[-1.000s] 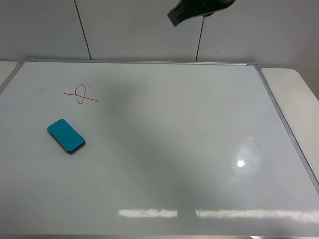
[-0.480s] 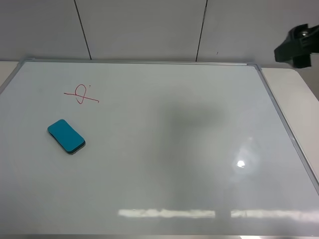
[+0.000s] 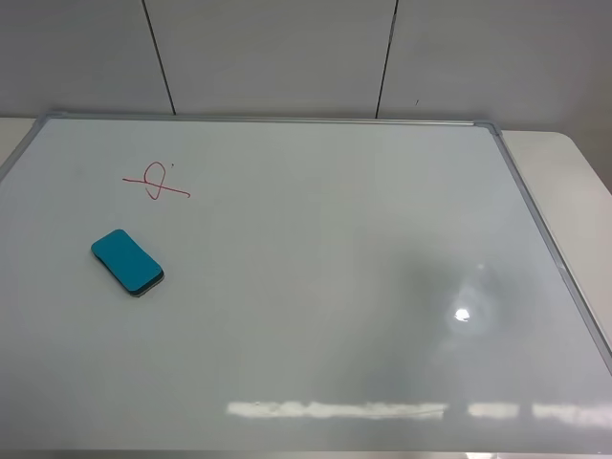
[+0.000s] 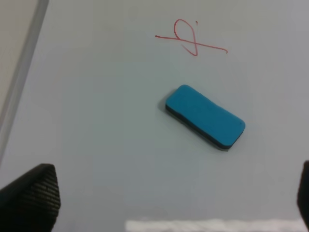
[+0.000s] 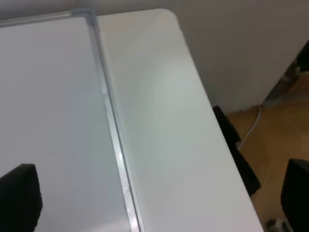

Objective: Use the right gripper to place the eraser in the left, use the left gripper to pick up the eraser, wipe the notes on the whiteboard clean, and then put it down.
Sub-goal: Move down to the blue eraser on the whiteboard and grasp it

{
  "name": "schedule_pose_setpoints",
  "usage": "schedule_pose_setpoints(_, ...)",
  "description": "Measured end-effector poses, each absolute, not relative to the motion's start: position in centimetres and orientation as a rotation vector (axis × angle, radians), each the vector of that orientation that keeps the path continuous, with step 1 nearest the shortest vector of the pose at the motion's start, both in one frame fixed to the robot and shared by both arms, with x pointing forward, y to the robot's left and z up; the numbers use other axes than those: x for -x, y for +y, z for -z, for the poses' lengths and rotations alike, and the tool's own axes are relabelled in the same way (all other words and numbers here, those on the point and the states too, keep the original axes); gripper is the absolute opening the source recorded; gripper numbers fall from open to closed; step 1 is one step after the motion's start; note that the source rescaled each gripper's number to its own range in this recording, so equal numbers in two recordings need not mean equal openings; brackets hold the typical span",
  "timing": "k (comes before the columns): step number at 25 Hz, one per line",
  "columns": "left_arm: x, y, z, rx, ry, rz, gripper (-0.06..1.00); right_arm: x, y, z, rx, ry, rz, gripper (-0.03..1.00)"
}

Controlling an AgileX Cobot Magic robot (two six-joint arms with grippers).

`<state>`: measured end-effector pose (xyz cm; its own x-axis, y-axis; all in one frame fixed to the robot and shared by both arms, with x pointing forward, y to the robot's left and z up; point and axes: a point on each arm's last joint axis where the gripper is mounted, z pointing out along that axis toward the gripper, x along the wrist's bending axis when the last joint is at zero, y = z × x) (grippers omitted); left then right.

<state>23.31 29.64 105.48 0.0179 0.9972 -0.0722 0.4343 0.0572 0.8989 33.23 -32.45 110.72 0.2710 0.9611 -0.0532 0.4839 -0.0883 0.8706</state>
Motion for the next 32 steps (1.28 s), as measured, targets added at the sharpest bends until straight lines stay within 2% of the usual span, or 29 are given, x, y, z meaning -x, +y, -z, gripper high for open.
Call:
schedule_pose_setpoints(11, -23.3, 29.6, -105.5, -1.492, 1.534, -0.887, 1.0, -22.7, -31.1, -110.6, -1.51, 1.037, -0.902, 1.0)
schedule_pose_setpoints(14, -23.3, 29.6, -105.5, -1.492, 1.534, -0.887, 1.0, -21.7, -30.8, -110.1, -1.499, 1.078, -0.89, 1.0)
schedule_pose_setpoints(24, -23.3, 29.6, -105.5, -1.492, 1.534, -0.887, 1.0, -23.1, -29.6, -105.5, -1.617, 1.419, -0.826, 1.0)
schedule_pose_setpoints(32, -23.3, 29.6, -105.5, -1.492, 1.534, -0.887, 1.0, -23.3, -29.8, -105.3, -1.642, 1.389, -0.828, 1.0)
